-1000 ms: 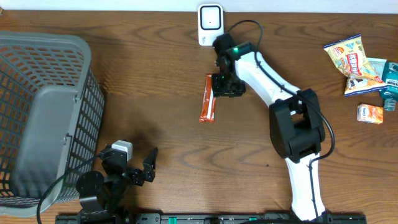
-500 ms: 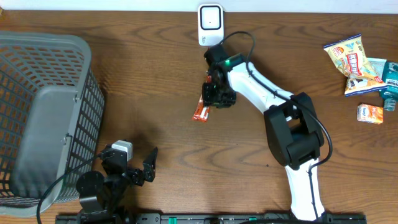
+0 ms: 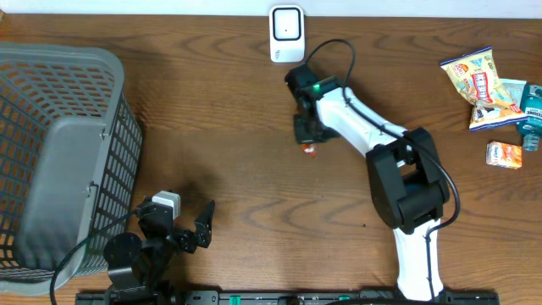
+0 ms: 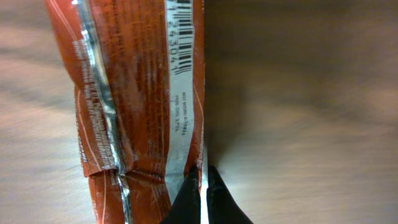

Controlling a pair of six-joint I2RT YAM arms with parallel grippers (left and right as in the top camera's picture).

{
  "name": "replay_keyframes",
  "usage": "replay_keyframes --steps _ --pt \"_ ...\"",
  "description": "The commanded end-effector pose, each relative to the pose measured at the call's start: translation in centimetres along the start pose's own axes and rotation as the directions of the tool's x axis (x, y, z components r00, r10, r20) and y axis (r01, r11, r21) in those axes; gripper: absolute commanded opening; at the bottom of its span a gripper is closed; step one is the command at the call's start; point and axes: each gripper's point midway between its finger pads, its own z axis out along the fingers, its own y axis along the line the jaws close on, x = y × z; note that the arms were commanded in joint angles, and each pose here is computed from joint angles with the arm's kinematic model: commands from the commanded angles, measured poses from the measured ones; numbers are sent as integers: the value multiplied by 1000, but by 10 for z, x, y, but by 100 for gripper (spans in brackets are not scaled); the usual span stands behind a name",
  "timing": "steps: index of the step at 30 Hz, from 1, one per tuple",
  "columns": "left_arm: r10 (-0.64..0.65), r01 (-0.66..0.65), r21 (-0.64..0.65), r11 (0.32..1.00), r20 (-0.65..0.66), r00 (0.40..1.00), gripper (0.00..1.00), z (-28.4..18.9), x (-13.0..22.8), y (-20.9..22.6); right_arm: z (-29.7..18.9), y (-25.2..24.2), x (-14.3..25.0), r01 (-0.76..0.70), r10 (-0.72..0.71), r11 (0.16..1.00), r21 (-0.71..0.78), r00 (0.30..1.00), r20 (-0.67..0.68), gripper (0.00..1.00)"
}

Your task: Scan the item barcode

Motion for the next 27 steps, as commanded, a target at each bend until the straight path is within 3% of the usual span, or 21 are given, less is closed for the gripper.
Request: replay_keyframes --steps 1,6,7,8,9,11,14,17,22,27 --pt "13 -13 2 1000 10 1000 98 -1 -3 -1 -17 -34 -18 143 -153 979 147 986 63 1" --pt "13 -13 2 1000 10 1000 98 -1 -3 -1 -36 -20 -18 196 -212 969 150 972 101 1" --pt "13 -13 2 1000 10 1000 98 -1 -3 -1 -39 -14 -21 200 -219 969 147 968 123 6" --pt "13 -13 2 1000 10 1000 98 -1 -3 -1 -43 -10 -25 200 -221 969 145 964 147 30" --pt "13 -13 2 1000 10 1000 98 -1 -3 -1 -46 -7 -29 197 -220 970 140 961 169 43" --pt "13 -13 2 1000 10 1000 98 -1 -3 -1 -54 -1 -42 156 -180 981 120 956 230 53" --pt "13 -13 2 1000 10 1000 98 -1 -3 -1 -58 2 -69 81 -103 994 78 937 335 44" --pt "13 -13 2 1000 10 1000 98 -1 -3 -1 -51 -6 -90 -54 48 999 5 920 390 12" --pt "13 -13 2 1000 10 1000 98 -1 -3 -1 -34 -27 -118 -156 165 986 -57 885 435 7" --pt "13 -13 2 1000 10 1000 98 -1 -3 -1 0 -16 -127 -110 165 982 -155 899 406 1"
